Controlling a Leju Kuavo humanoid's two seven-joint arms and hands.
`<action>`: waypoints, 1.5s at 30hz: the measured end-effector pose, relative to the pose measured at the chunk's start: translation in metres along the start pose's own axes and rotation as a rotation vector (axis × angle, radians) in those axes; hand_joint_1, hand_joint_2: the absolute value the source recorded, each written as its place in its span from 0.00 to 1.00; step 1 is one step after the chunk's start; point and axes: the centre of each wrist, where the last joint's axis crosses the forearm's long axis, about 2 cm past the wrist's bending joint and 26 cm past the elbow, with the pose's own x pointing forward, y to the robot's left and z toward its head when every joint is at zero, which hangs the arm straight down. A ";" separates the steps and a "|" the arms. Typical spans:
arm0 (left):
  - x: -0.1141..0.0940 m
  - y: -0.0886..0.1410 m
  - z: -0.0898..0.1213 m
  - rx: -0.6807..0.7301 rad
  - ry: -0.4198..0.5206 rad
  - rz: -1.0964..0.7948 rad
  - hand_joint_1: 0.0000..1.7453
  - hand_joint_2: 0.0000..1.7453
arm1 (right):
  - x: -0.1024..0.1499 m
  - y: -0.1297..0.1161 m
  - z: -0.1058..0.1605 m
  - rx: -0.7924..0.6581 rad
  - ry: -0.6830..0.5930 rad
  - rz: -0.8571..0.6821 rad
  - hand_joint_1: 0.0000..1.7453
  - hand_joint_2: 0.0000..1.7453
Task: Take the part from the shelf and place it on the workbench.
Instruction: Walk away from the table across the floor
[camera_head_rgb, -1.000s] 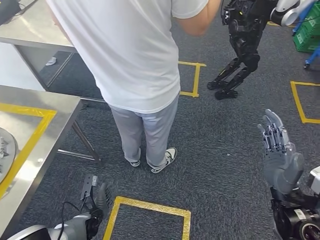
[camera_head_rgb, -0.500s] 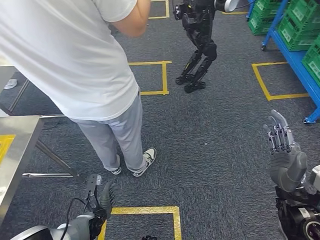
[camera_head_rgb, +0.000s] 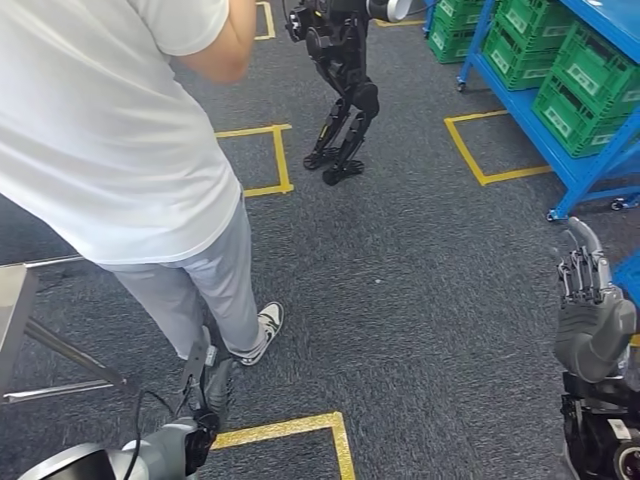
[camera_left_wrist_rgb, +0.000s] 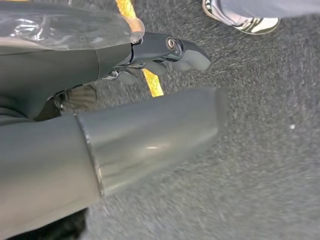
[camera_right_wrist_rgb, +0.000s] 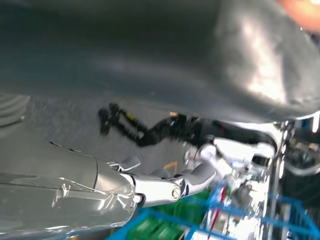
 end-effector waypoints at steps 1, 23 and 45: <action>0.000 0.000 0.000 -0.001 0.000 -0.010 0.00 0.00 | 0.000 0.000 0.000 -0.005 0.002 0.001 0.00 0.00; 0.004 0.017 0.002 -0.031 -0.010 0.062 0.00 0.00 | 0.007 0.006 -0.009 0.044 -0.010 -0.022 0.00 0.00; 0.008 0.024 0.002 -0.024 0.012 0.046 0.00 0.00 | -0.011 0.001 -0.014 0.091 0.002 -0.029 0.00 0.00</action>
